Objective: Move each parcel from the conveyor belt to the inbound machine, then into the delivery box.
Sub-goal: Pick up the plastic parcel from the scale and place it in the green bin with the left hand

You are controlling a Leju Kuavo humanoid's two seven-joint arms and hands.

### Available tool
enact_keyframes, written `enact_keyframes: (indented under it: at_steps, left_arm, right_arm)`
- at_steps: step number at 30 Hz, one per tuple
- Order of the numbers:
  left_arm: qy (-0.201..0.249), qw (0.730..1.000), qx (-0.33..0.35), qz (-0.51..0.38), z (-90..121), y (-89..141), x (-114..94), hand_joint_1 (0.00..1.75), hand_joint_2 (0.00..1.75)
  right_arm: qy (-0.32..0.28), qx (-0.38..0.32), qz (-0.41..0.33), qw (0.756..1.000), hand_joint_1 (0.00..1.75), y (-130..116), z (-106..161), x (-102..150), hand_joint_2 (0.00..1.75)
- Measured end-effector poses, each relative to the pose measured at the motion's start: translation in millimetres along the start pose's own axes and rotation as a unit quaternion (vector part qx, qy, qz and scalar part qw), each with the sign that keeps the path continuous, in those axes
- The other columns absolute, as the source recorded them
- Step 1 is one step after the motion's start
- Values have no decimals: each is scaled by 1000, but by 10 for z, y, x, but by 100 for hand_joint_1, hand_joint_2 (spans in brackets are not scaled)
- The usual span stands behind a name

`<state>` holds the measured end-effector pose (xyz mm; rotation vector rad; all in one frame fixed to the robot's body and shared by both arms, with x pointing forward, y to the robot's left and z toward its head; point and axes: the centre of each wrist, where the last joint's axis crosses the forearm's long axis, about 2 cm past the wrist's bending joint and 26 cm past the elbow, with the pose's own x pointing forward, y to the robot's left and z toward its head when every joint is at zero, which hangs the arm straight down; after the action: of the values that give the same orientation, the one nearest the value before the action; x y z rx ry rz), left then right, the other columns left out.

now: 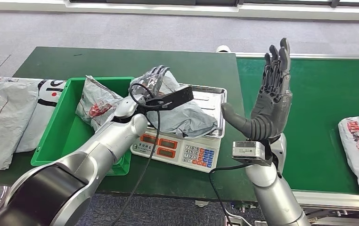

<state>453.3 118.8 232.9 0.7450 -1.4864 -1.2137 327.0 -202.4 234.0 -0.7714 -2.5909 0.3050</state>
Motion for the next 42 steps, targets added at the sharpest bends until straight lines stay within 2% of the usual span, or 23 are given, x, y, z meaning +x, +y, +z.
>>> enact_keyframes:
  at_steps: [24,26,28,30,31,34,42]
  left_arm:
    - [0,1000,-2,-2,-4,6,4,0,175]
    - [7,1000,-27,-11,-1,-14,5,0,175]
    - [25,992,-114,-44,20,-100,1,0,175]
    - [40,973,-212,-82,63,-225,-8,0,175]
    - [43,965,-241,-94,81,-269,-8,0,175]
    - [42,959,-258,-110,101,-321,-1,0,175]
    - [45,953,-274,-118,133,-398,-25,0,175]
  right_arm:
    - [-3,2,-1,1000,0,4,0,10,175]
    - [-6,5,-2,1000,0,11,-17,16,175]
    - [-17,12,-3,1000,0,47,-102,53,175]
    - [-29,17,-5,999,0,107,-238,124,175]
    - [-33,17,-6,999,0,136,-298,161,175]
    - [-41,14,-10,999,0,187,-388,230,175]
    - [-46,15,-15,999,0,222,-401,276,175]
